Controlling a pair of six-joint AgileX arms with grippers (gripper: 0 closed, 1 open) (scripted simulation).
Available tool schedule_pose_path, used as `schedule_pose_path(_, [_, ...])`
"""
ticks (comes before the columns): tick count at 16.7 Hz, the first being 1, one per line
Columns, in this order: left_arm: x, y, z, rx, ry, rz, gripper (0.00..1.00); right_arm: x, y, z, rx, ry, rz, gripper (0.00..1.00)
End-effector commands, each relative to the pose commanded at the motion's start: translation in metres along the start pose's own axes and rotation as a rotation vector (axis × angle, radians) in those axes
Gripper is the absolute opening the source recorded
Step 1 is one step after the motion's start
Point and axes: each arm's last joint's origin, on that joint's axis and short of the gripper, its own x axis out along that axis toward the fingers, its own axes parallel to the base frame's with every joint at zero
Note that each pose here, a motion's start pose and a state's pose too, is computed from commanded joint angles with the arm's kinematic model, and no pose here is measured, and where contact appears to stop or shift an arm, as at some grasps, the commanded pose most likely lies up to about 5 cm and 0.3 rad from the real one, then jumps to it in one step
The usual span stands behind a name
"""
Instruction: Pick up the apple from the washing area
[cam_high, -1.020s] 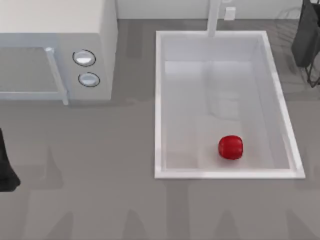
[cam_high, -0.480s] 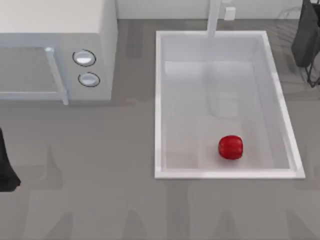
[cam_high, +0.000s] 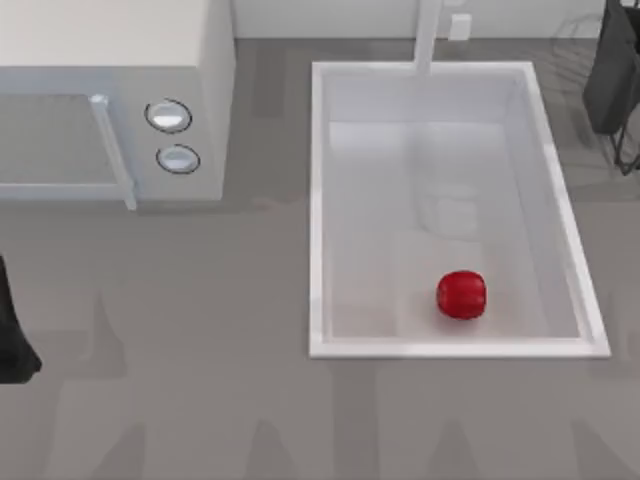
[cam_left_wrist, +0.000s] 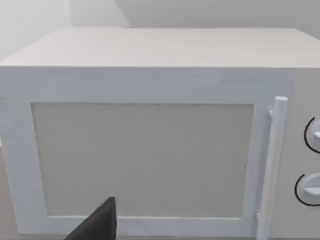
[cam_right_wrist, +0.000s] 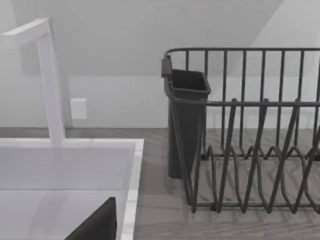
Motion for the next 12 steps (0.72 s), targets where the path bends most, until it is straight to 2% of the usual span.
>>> schedule_pose_path(7, [0.000,0.000,0.000,0.000,0.000,0.000,1.00,0.001,0.002,0.012,0.016,0.042,0.015,1.00])
schedule_pose_path(12, [0.000,0.000,0.000,0.000,0.000,0.000,1.00,0.017,0.011,0.060,0.074,0.262,0.072,1.00])
